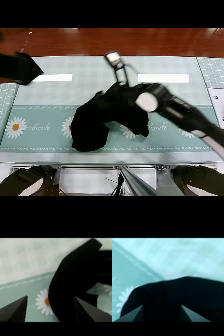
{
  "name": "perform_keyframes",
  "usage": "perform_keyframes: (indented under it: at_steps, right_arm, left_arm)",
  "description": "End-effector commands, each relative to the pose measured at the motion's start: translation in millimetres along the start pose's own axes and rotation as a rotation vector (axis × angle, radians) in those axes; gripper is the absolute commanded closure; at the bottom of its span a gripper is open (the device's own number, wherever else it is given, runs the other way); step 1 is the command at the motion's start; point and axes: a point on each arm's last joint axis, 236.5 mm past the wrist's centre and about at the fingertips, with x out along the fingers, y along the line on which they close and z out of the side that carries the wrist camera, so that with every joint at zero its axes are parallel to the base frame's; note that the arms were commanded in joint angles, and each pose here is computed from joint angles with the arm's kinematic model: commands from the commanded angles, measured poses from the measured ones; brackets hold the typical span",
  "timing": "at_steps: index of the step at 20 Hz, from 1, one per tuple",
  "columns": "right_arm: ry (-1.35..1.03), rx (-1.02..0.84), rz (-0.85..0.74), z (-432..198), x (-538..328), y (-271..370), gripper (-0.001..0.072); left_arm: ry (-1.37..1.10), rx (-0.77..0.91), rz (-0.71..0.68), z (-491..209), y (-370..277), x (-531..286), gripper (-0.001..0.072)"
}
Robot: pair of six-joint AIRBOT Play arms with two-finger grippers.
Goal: Fold the shirts.
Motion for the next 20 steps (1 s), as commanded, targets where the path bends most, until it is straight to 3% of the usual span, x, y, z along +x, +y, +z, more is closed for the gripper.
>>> perform_keyframes:
  at_steps: [1,5,7,8,12,16,20]
  right_arm:
    - [-0.035,-0.036,-0.201,25.1,-65.6,-80.6,0.0167]
    - [0.168,-0.019,-0.681,-17.7,-195.3,-226.2,0.0167]
    - [0.307,0.066,-0.781,-56.9,-239.5,-272.1,0.0133]
    - [0.326,0.136,-0.779,-72.3,-250.0,-286.0,0.0099]
    - [0.205,0.455,-0.591,-108.1,-238.9,-303.4,0.0095]
    - [0.196,0.536,-0.467,-138.0,-210.3,-296.8,0.0095]
    - [0.230,0.562,-0.392,-160.3,-190.8,-283.8,0.0095]
  left_arm:
    - [0.187,0.006,0.012,-46.2,1.6,50.1,0.0027]
    - [0.410,0.023,-0.011,-119.8,-2.0,105.0,0.0028]
    - [0.502,0.009,-0.018,-158.8,-1.2,124.3,0.0028]
    - [0.549,-0.007,-0.032,-178.8,-1.3,131.1,0.0027]
    - [0.659,-0.084,-0.157,-231.8,-20.3,147.0,-0.0013]
    - [0.688,-0.128,-0.282,-261.8,-48.7,167.0,-0.0013]
    - [0.722,-0.182,-0.284,-294.1,-50.7,185.1,-0.0013]
